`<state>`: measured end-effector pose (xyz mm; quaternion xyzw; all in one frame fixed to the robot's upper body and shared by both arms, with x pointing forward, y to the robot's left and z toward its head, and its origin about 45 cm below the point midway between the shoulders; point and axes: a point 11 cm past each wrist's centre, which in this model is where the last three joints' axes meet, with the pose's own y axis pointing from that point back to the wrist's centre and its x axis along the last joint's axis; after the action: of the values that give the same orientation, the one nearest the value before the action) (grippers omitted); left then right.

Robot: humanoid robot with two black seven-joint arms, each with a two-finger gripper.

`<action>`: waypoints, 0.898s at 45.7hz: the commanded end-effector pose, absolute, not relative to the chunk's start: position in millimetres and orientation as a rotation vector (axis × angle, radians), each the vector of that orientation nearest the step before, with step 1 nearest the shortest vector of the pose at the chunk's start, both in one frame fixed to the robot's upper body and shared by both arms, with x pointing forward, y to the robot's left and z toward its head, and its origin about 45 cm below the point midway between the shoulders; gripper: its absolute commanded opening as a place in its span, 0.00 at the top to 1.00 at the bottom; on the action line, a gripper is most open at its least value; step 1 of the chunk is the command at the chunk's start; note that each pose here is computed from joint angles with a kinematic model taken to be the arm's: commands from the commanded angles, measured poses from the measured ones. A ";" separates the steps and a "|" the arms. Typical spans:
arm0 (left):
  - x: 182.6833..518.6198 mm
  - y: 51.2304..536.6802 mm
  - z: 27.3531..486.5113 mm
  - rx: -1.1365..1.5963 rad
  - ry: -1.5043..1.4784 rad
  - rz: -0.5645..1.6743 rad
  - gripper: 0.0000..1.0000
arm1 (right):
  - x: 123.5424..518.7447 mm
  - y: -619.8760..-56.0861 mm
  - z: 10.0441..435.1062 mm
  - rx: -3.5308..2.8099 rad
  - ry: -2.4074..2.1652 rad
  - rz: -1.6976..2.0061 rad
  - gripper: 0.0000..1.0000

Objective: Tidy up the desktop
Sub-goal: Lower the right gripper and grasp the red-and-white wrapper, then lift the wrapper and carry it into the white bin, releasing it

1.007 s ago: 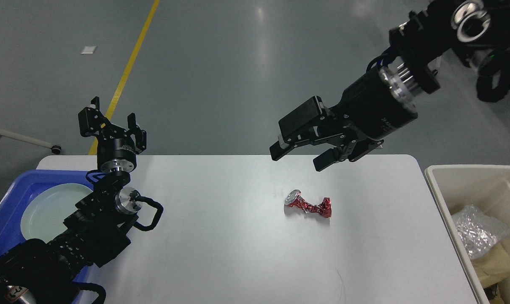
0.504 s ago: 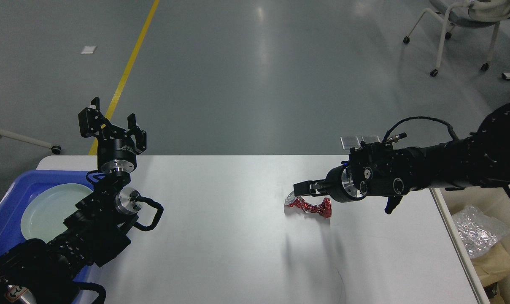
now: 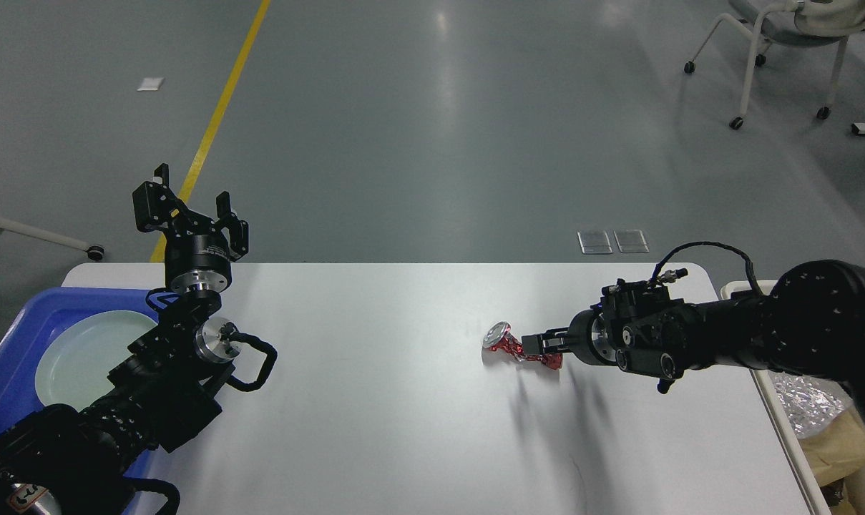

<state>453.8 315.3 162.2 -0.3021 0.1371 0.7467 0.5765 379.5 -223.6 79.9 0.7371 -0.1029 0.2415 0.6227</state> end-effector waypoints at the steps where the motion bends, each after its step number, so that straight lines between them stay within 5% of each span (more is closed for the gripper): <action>1: 453.8 315.1 162.1 -0.707 0.322 1.748 0.00 | 370.6 -227.4 69.8 1.691 -0.221 0.534 0.33; 22: 453.8 315.1 162.1 -0.707 0.322 1.748 0.00 | 372.2 -228.9 66.6 1.695 -0.243 0.529 1.00; 41: 453.8 315.1 162.1 -0.707 0.322 1.748 0.00 | 394.1 -238.1 110.8 1.694 -0.255 0.540 1.00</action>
<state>453.8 315.1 162.1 -0.3021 0.1373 0.7466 0.5766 381.6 -228.0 83.3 0.7393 -0.1040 0.2355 0.6222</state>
